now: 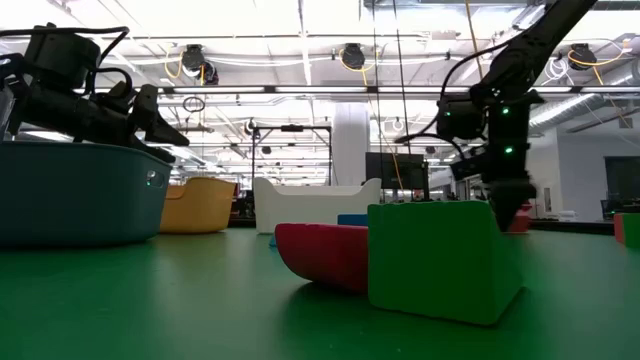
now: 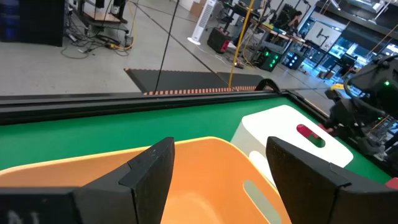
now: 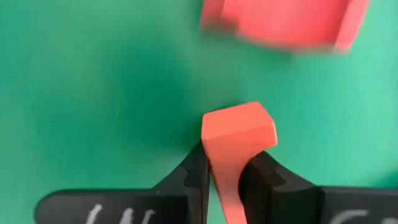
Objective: Sort & place blocks by color
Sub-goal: Put the top right pink block into the white bin
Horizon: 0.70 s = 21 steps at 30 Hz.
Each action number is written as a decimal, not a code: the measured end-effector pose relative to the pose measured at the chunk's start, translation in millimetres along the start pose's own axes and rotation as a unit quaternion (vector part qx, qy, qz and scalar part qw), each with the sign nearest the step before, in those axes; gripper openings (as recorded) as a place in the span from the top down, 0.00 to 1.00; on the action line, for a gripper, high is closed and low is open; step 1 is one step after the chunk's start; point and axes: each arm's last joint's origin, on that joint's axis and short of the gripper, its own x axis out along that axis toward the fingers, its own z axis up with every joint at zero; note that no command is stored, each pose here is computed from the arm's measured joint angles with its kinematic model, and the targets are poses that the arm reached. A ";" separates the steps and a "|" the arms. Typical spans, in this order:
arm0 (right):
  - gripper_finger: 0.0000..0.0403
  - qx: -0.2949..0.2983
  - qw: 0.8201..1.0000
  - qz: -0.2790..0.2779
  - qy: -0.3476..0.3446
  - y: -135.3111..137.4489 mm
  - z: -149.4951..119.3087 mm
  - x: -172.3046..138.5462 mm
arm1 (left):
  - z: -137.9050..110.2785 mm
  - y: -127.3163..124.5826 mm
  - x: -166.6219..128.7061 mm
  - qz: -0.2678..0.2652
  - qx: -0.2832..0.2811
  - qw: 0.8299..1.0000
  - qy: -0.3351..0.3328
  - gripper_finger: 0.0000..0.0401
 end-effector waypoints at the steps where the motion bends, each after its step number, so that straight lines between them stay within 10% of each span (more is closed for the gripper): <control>1: 0.90 -0.002 1.000 0.006 0.015 0.7 -3.6 -3.5 | 0.0 0.0 0.0 0.000 0.000 1.000 0.000 0.36; 5: 0.90 0.013 1.000 0.014 0.013 -2.5 -7.8 -31.6 | 0.0 0.0 0.0 0.000 0.000 1.000 0.000 0.36; 10: 0.90 0.100 0.976 0.099 -0.164 -8.8 2.7 -77.0 | 0.0 0.0 0.0 0.000 0.000 1.000 0.000 0.36; 21: 0.90 0.210 0.742 0.281 -0.571 -11.6 44.9 -152.1 | 0.0 0.1 0.0 0.000 0.000 1.000 0.000 0.36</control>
